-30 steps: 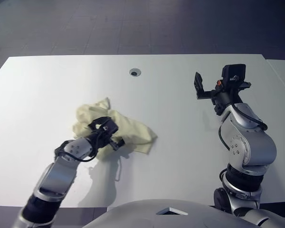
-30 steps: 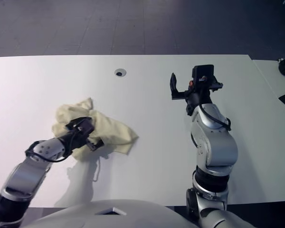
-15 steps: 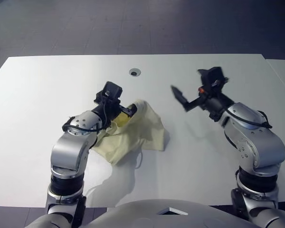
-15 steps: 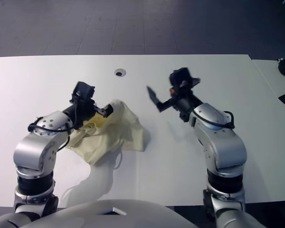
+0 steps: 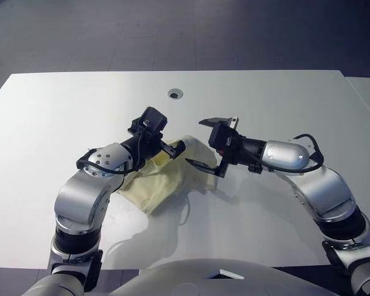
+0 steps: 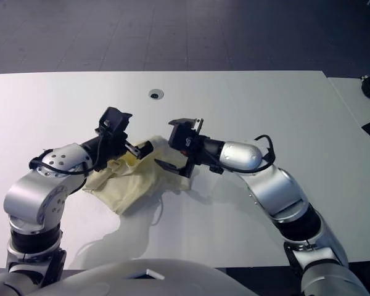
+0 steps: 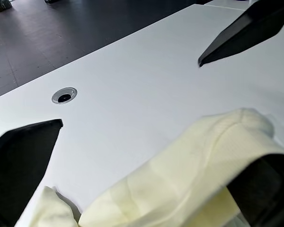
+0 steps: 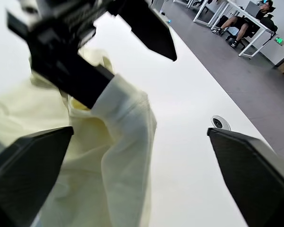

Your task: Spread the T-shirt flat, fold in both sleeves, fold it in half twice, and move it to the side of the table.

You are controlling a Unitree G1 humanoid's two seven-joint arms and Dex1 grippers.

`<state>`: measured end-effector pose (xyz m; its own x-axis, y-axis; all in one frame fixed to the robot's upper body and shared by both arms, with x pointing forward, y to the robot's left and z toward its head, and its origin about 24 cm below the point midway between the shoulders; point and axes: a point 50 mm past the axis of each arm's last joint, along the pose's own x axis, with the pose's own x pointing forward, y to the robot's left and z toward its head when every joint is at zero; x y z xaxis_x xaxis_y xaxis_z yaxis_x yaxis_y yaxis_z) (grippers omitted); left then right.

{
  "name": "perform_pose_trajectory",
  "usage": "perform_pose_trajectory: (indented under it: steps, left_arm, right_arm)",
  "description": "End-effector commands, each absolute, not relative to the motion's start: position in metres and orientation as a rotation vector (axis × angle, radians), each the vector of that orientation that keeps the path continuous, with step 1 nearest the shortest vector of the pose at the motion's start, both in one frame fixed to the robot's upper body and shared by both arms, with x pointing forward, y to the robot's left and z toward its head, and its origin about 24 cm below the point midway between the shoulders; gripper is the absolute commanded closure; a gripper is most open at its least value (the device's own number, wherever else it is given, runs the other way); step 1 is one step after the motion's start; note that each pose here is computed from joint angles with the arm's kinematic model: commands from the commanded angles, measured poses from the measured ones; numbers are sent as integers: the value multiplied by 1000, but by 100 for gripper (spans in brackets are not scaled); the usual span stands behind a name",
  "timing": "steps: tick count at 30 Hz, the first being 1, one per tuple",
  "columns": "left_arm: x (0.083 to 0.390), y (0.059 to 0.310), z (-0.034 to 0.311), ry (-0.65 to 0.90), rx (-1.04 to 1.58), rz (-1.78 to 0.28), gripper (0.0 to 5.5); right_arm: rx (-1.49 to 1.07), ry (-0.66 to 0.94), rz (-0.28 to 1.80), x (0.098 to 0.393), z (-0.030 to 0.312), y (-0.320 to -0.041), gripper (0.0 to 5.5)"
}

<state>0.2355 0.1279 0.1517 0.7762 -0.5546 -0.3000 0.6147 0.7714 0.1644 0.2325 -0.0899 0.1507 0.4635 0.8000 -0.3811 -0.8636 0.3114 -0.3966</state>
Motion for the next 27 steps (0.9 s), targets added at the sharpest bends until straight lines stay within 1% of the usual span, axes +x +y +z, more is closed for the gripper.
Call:
perform_pose_trajectory:
  steps: [1, 7, 9, 19, 25, 27]
  left_arm:
    - [232, 128, 153, 245, 303, -671, 10]
    - [231, 130, 151, 258, 338, -681, 10]
    - [231, 129, 151, 258, 341, -686, 10]
    - [231, 128, 153, 247, 347, -695, 10]
    - [230, 128, 153, 246, 357, -696, 10]
    - [230, 128, 156, 240, 358, -697, 10]
  right_arm:
    - [-677, 120, 1132, 230, 146, -88, 107]
    - [-728, 111, 1117, 231, 146, -88, 203]
    - [-739, 113, 1115, 232, 145, -89, 245]
    - [-793, 142, 1105, 232, 141, -92, 398]
    - [-806, 152, 1106, 232, 139, -93, 509]
    - [-807, 154, 1100, 232, 138, -94, 534]
